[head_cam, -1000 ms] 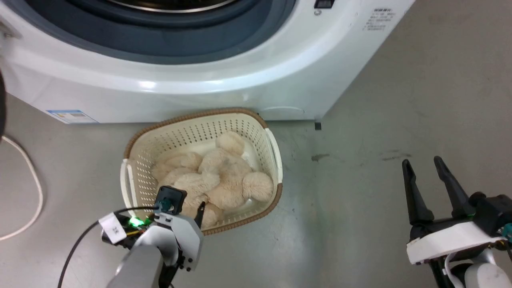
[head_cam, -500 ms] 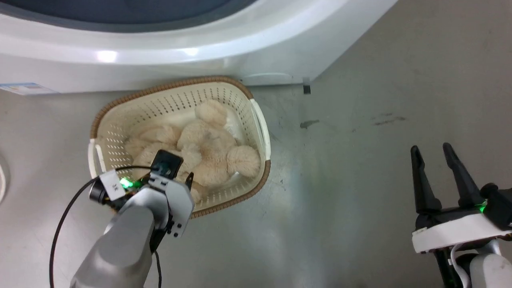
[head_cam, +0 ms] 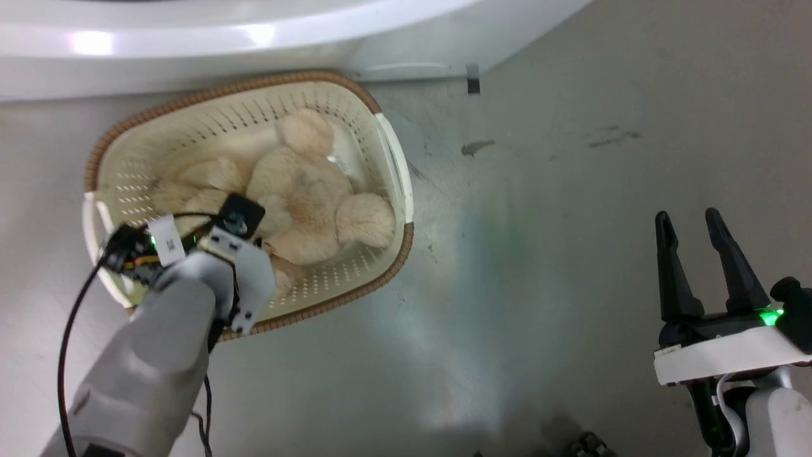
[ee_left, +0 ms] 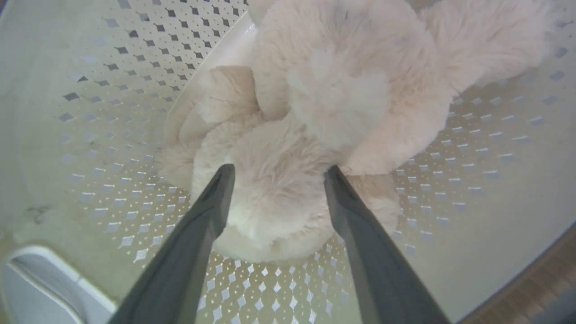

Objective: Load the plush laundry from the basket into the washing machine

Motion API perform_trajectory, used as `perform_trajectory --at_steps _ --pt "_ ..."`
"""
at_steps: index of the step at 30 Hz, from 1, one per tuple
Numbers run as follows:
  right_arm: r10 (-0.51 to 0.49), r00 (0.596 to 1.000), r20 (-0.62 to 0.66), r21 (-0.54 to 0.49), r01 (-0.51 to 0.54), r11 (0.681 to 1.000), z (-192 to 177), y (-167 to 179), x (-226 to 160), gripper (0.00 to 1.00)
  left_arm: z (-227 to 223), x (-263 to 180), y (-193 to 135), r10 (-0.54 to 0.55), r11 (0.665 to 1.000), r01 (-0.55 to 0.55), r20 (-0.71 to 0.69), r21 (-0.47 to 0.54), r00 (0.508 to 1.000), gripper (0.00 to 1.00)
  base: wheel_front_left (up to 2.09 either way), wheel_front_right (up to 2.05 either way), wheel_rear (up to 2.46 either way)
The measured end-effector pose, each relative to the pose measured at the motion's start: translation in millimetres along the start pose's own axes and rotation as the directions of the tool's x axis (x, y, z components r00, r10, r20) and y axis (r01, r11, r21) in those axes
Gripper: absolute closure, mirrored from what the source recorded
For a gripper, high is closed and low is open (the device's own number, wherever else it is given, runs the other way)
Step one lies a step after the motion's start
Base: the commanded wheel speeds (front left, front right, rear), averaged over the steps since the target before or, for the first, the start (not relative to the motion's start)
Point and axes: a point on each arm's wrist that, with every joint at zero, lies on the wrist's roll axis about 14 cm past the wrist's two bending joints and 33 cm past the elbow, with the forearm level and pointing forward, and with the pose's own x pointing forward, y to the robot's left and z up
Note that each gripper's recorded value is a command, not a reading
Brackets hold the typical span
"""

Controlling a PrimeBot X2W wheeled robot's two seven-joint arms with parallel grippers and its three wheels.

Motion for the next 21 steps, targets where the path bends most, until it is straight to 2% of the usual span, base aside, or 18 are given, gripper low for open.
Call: perform_trajectory --at_steps 4,8,18,19,20,21 --pt "-0.014 1.000 -0.027 0.008 0.014 1.000 -12 -4 2 0.00 6 17 -1 -0.018 0.999 0.018 0.007 0.030 1.000 0.00 0.00 0.00 0.00" --pt "-0.038 0.998 -0.058 0.019 0.039 0.999 -27 -11 6 0.00 -9 36 -12 -0.081 0.995 0.085 -0.069 0.060 0.994 0.00 0.00 0.00 0.00" --pt "-0.088 0.990 -0.110 0.028 0.092 0.995 -53 -27 10 0.00 -31 71 -15 -0.113 0.990 0.123 -0.139 0.066 0.984 0.00 0.00 0.00 0.00" --pt "-0.095 0.989 -0.114 0.031 0.099 0.995 -55 -29 11 0.00 -33 74 -17 -0.117 0.991 0.126 -0.146 0.054 0.982 0.03 0.00 0.00 0.00" --pt "-0.102 0.988 -0.120 0.034 0.107 0.994 -57 -31 11 0.00 -35 76 -18 -0.122 0.991 0.129 -0.152 0.037 0.981 0.56 0.00 0.00 0.00" --pt "-0.108 0.987 -0.122 0.036 0.113 0.993 -59 -33 11 0.00 -38 78 -20 -0.127 0.991 0.133 -0.162 0.024 0.978 1.00 0.00 0.00 0.00"
